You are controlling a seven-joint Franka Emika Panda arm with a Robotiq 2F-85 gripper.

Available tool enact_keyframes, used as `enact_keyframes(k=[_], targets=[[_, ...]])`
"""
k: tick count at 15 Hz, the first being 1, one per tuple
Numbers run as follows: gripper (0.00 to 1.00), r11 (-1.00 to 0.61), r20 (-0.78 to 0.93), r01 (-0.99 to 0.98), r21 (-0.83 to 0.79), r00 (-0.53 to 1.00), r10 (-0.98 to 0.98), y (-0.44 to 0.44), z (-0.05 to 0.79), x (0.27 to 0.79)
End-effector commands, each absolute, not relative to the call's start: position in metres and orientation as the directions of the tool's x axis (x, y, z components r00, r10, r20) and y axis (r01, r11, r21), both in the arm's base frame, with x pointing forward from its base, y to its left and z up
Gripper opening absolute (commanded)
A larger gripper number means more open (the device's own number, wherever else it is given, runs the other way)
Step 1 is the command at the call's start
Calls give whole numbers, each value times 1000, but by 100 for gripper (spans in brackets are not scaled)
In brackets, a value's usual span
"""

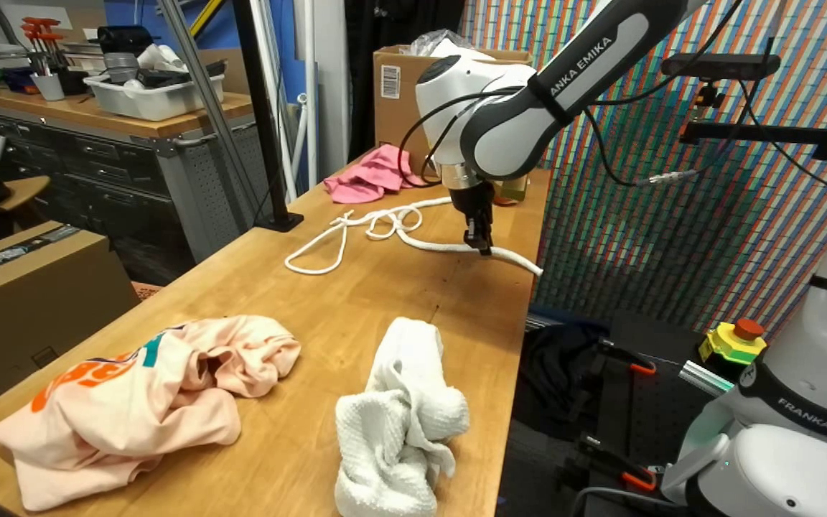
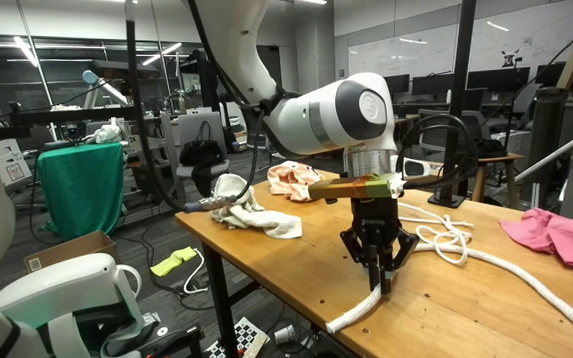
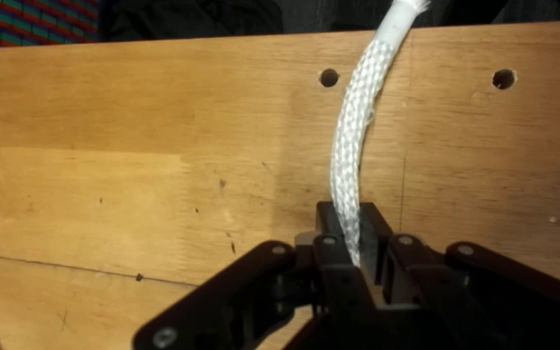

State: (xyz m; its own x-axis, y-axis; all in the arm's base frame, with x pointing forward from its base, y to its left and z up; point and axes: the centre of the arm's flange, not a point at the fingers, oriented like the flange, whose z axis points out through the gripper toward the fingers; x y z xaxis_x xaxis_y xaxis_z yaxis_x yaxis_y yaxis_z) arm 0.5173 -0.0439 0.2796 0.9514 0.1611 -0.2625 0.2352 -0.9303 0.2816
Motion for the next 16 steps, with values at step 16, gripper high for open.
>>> enact_keyframes(k=[16], targets=[[17, -901, 78, 419, 112, 900, 429, 102, 363, 452]])
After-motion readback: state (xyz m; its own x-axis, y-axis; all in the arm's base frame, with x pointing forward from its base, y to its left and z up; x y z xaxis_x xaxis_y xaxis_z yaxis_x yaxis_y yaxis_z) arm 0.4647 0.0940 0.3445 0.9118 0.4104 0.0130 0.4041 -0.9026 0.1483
